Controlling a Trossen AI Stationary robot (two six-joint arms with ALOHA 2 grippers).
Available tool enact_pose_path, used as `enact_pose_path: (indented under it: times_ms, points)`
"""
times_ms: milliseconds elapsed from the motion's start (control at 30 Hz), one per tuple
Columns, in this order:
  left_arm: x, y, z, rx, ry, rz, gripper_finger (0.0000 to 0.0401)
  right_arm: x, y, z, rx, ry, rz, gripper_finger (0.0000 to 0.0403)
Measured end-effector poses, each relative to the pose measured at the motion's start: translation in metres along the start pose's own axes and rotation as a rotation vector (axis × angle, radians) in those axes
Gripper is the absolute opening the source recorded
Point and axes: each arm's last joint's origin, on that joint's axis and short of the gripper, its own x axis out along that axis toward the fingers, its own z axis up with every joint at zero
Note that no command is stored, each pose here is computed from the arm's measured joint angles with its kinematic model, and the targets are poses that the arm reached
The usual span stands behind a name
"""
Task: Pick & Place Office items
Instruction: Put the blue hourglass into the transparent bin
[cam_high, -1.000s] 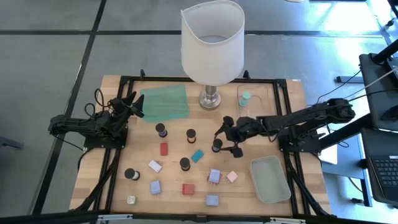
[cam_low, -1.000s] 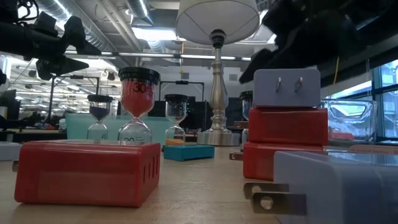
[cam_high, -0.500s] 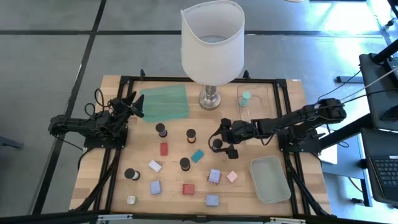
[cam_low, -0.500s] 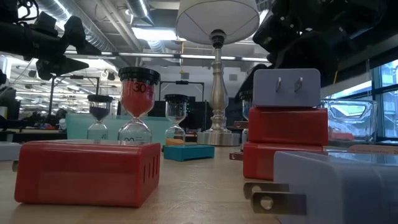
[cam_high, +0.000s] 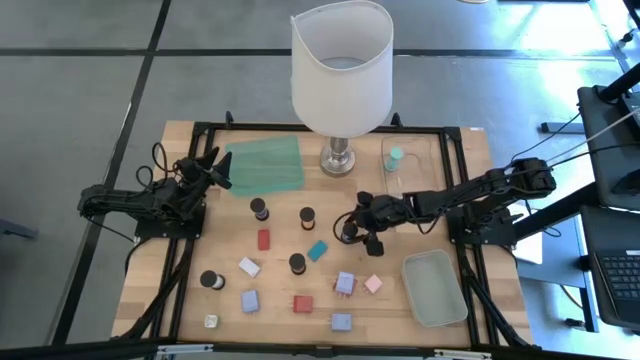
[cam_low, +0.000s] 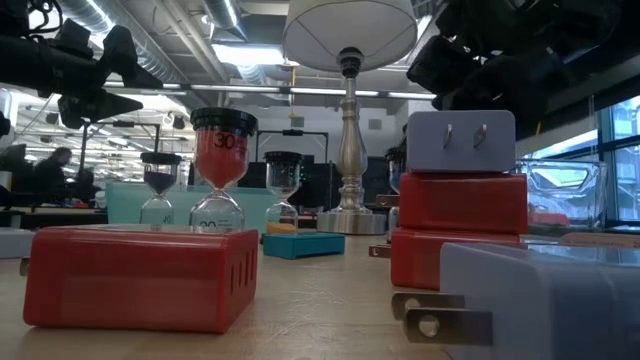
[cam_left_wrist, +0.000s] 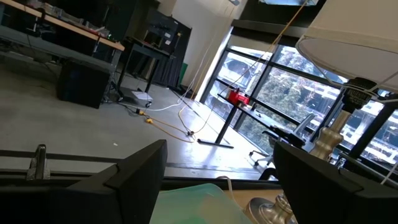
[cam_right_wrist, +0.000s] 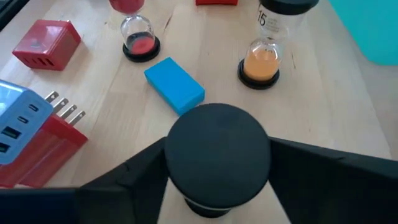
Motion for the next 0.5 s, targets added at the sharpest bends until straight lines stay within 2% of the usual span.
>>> enact_pose_path:
  times_ms: [100, 333, 500]
  points:
    - [0.000, 0.000, 0.000, 0.000, 0.000, 0.000, 0.0290, 0.000, 0.002, 0.000, 0.000, 0.001, 0.007, 0.0210]
    - [0.000, 0.000, 0.000, 0.000, 0.000, 0.000, 0.0290, -0.001, 0.005, 0.001, 0.048, -0.006, 0.015, 0.0210]
    - [0.000, 0.000, 0.000, 0.000, 0.000, 0.000, 0.0290, -0.021, 0.004, 0.016, 0.054, -0.107, -0.030, 0.0213]
